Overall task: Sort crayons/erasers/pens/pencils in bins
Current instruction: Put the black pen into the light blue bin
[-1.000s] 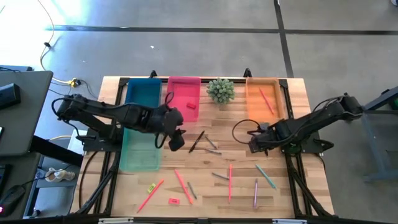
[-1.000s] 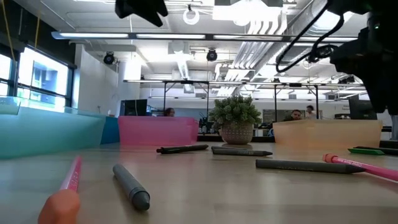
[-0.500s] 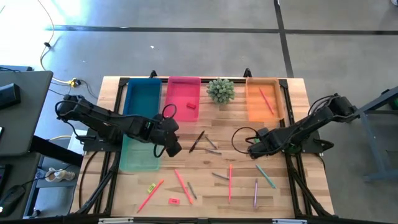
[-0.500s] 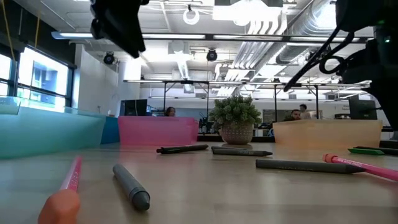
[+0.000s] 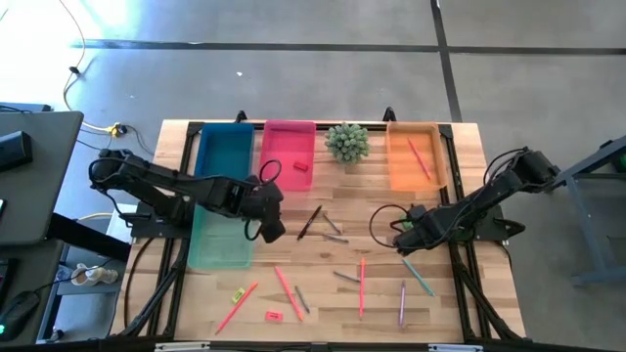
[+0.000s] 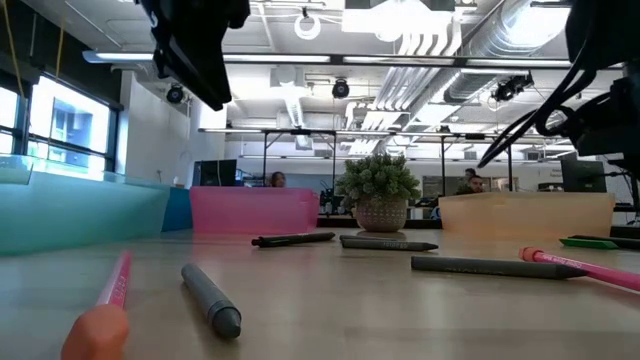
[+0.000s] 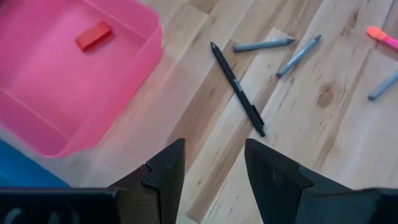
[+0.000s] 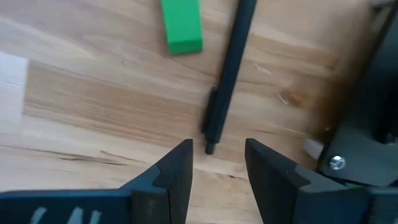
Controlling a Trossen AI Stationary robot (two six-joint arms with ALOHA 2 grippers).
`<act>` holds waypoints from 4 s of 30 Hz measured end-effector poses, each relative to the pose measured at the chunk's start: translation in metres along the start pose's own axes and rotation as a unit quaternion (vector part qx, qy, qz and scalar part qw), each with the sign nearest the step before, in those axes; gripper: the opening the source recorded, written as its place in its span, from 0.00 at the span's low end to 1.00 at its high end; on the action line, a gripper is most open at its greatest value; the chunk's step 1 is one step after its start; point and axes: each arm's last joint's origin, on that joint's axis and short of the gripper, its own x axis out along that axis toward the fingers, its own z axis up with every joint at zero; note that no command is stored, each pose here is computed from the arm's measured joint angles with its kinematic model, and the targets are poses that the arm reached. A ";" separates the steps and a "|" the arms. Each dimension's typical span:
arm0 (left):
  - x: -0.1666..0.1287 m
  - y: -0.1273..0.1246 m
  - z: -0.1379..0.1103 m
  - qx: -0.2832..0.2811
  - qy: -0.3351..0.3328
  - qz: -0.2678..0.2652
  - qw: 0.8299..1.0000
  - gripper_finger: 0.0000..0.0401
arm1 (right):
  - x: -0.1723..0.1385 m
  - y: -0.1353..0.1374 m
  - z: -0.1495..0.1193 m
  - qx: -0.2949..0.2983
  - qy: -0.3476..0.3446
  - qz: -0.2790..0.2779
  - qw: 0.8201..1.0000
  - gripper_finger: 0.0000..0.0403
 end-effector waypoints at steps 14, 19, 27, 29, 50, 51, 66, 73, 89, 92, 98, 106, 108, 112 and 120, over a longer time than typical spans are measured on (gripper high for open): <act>0.002 0.001 0.005 0.007 -0.008 -0.015 1.000 0.38 | 0.024 -0.007 0.000 0.010 0.001 0.008 1.000 0.34; 0.002 0.001 0.006 -0.002 -0.010 -0.017 1.000 0.38 | 0.029 -0.008 0.000 0.010 0.006 0.019 1.000 0.34; 0.002 0.001 0.006 -0.006 -0.010 -0.018 1.000 0.38 | 0.030 -0.008 0.000 0.001 0.009 0.016 1.000 0.34; 0.002 0.001 0.006 -0.007 -0.010 -0.018 1.000 0.38 | 0.030 -0.008 0.000 0.001 0.010 0.017 1.000 0.33; 0.001 -0.003 0.003 0.012 0.036 -0.084 0.996 0.38 | 0.022 -0.007 -0.001 -0.001 0.039 0.035 0.999 0.05; 0.001 -0.003 0.003 0.014 0.038 -0.086 0.995 0.38 | 0.019 -0.008 -0.002 -0.003 0.046 0.038 0.998 0.05; 0.002 -0.003 0.004 0.017 0.046 -0.104 0.993 0.40 | -0.025 0.006 -0.010 -0.042 -0.007 0.141 0.989 0.06; 0.004 0.002 0.010 0.001 0.042 -0.115 0.992 0.48 | -0.051 0.019 -0.005 -0.086 -0.088 0.195 0.973 0.06; -0.005 -0.016 0.045 0.016 -0.120 -0.254 0.960 0.46 | -0.115 0.040 0.017 -0.189 -0.228 0.272 0.916 0.06; -0.008 -0.018 0.050 0.011 -0.146 -0.268 0.952 0.46 | -0.132 0.044 0.022 -0.217 -0.260 0.290 0.895 0.06; -0.014 -0.021 0.059 0.013 -0.203 -0.292 0.935 0.46 | -0.163 0.052 0.031 -0.275 -0.320 0.330 0.845 0.06; -0.023 -0.022 0.072 -0.014 -0.285 -0.282 0.916 0.46 | -0.179 0.061 0.041 -0.318 -0.381 0.370 0.785 0.06; -0.025 -0.021 0.075 -0.017 -0.304 -0.281 0.910 0.46 | -0.182 0.062 0.043 -0.326 -0.388 0.377 0.775 0.06; -0.029 -0.018 0.082 -0.025 -0.339 -0.289 0.895 0.46 | -0.185 0.064 0.047 -0.338 -0.398 0.385 0.761 0.06; -0.033 -0.010 0.094 -0.043 -0.380 -0.294 0.876 0.46 | -0.189 0.066 0.054 -0.375 -0.401 0.410 0.728 0.06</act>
